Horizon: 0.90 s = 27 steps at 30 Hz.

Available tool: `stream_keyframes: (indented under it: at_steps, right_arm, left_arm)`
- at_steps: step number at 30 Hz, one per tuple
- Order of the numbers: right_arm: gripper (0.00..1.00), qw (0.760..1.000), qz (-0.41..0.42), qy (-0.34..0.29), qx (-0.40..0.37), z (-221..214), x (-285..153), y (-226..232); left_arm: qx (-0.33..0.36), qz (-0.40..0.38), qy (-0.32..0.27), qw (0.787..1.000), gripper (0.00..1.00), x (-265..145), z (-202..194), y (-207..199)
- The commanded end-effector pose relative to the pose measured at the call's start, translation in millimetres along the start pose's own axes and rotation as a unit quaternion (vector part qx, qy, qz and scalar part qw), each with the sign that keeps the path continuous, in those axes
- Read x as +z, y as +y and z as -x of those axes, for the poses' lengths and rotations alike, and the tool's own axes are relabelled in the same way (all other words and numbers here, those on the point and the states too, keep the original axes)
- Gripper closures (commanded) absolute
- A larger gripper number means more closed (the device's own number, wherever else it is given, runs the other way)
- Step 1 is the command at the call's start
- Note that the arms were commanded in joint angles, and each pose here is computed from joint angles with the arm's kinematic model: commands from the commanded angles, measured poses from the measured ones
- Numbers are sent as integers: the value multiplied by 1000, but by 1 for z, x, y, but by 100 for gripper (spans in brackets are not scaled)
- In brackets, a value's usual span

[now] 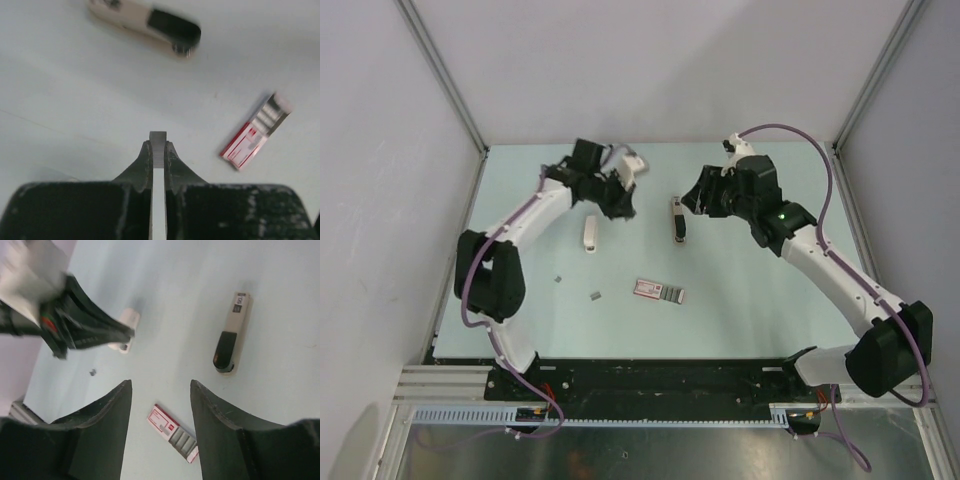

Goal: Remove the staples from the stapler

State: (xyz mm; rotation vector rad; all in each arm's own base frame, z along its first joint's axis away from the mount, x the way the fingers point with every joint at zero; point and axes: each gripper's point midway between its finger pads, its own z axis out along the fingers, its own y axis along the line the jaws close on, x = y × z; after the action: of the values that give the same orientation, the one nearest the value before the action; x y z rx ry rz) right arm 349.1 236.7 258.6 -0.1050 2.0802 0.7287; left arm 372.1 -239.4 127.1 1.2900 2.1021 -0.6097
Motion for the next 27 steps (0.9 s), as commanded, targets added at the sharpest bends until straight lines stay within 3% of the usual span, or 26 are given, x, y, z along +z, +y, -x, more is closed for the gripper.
stream_keyframes:
  at_steps: [1,5,12,27]
  right_arm:
    - [45,996,81,-35,3,24,-15,32]
    - [44,986,163,-41,2,28,-22,62]
    - [43,961,267,-68,9,37,-39,97]
    - [43,927,357,-100,48,38,-29,140]
  left_arm:
    - [-100,-95,-164,977,100,-78,95,-21]
    - [-138,-187,-204,951,100,-107,128,-42]
    - [-176,-300,-219,911,100,-135,161,-65]
    - [-186,-349,-224,891,100,-156,178,-87]
